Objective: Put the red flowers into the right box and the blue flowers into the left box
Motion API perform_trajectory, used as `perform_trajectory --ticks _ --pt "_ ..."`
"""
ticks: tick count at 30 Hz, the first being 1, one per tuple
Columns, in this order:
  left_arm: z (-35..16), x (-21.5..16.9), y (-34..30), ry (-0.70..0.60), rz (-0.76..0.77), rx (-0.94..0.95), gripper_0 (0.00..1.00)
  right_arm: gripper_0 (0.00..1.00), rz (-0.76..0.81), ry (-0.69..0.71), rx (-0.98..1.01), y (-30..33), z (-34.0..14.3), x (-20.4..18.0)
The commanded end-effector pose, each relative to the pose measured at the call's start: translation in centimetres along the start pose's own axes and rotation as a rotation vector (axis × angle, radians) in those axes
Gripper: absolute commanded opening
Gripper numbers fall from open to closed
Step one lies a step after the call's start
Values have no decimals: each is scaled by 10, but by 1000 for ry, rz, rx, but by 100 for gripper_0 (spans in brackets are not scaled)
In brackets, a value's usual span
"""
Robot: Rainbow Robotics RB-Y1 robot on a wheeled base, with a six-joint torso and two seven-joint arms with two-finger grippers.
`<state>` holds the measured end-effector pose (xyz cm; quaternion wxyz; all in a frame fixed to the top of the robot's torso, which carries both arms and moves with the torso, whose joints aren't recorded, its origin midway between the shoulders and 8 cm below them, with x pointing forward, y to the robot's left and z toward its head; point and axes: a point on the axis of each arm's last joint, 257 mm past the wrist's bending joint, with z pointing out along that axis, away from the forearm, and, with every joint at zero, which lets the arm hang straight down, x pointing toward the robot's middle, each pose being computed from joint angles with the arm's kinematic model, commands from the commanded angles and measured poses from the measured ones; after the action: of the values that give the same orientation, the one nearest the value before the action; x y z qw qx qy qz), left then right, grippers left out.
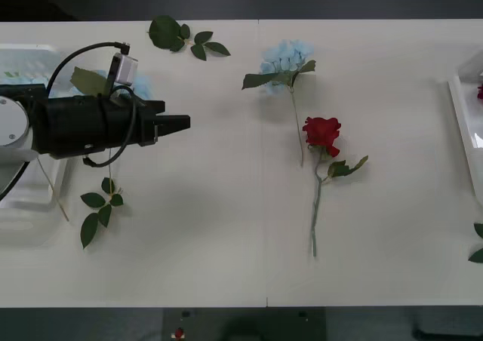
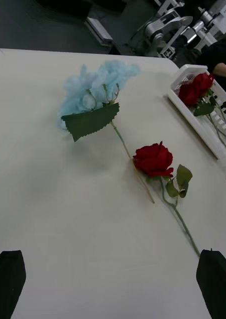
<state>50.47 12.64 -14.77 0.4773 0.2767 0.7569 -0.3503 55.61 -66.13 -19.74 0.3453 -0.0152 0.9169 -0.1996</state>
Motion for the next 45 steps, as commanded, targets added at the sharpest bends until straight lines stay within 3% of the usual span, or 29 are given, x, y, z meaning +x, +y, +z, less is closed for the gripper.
perform_trajectory --ticks 1,11,18,24,32,45 --pt "-14 -20 1 -40 64 12 100 95 -25 -20 -3 -9 -11 -18" --pt "-18 -29 -6 -66 46 41 100 96 14 -2 -282 45 -55 -48" --pt "-20 -36 -10 -85 88 57 100 97 78 -12 -609 143 -108 -88" --pt "-20 -39 -13 -100 194 63 100 97 103 10 -727 210 -154 -120" --pt "-20 -41 -15 -110 273 64 100 97 111 63 -749 301 -208 -137" --pt "-21 -42 -15 -113 279 67 100 98 115 124 -611 425 -239 -80"
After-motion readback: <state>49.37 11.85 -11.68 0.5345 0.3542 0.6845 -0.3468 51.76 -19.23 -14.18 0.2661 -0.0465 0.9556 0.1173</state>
